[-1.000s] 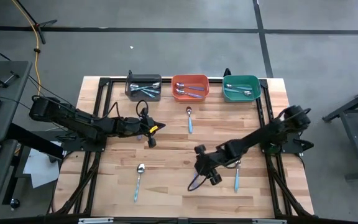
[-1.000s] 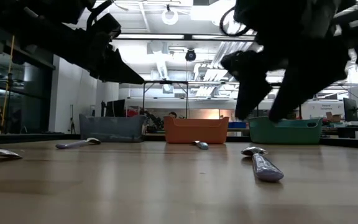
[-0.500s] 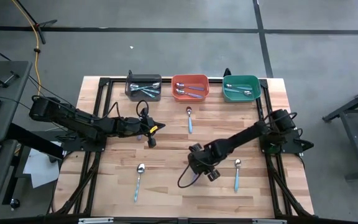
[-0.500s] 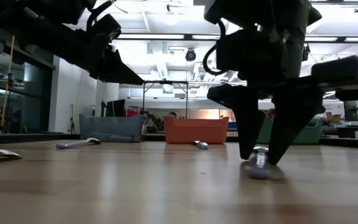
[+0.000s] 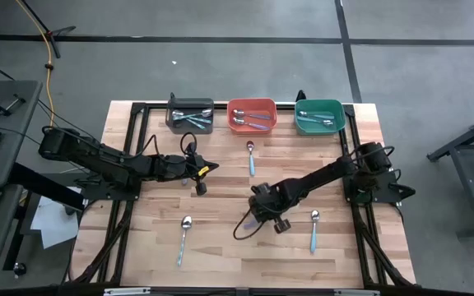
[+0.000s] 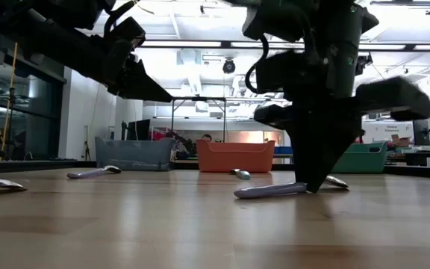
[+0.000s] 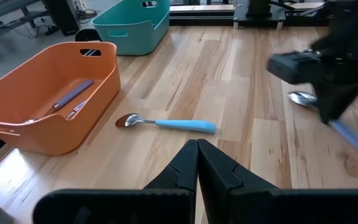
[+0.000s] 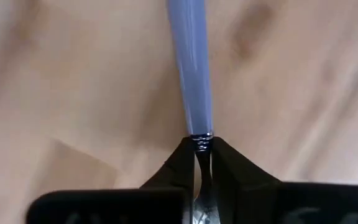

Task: Sort silverware by color (type)
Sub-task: Put the purple spoon into the orange bin

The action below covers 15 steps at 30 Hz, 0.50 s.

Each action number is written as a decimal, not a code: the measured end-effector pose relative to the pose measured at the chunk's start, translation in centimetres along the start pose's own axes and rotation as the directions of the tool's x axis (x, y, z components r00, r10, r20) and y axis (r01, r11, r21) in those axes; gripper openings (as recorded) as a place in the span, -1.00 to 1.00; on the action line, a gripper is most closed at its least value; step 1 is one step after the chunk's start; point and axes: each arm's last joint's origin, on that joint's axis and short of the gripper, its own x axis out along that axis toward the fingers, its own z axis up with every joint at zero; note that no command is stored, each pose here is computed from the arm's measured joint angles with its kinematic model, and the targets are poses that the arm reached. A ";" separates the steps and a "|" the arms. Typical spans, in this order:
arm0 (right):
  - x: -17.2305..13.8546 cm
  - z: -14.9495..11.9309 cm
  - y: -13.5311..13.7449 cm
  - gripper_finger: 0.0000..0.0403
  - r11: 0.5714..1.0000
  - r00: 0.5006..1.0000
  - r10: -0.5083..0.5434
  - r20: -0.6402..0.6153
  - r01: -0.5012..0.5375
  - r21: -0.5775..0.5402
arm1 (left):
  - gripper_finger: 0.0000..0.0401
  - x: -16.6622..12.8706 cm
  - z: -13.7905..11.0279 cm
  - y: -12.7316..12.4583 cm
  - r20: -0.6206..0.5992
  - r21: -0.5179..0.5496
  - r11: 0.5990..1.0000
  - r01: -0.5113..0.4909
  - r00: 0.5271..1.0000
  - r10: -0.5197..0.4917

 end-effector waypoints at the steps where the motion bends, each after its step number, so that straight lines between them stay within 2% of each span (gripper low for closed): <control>1: -0.2 -0.1 -0.3 -0.96 1.000 1.000 -0.021 -0.004 0.021 -0.002 | -0.98 0.0 0.0 0.0 -0.001 0.000 1.000 0.000 1.000 0.000; 5: -1.8 -0.3 -1.7 -0.95 0.995 0.995 -0.099 0.021 0.098 0.034 | -0.98 0.0 -0.1 0.0 -0.014 0.005 1.000 0.000 1.000 0.000; 9: -4.0 -0.9 -3.7 -0.97 0.977 0.982 -0.183 0.049 0.176 0.120 | -0.98 0.0 -0.2 0.0 -0.016 0.006 1.000 0.000 1.000 0.000; 11: -5.3 -1.4 -5.5 -0.97 0.945 0.961 -0.271 0.050 0.256 0.203 | -0.98 0.0 -0.2 0.0 -0.016 0.006 1.000 0.000 1.000 0.000; 15: -6.7 -3.8 -10.6 -0.95 0.840 0.917 -0.398 0.003 0.363 0.403 | -0.98 0.0 -0.2 0.0 -0.015 0.006 1.000 0.000 1.000 0.000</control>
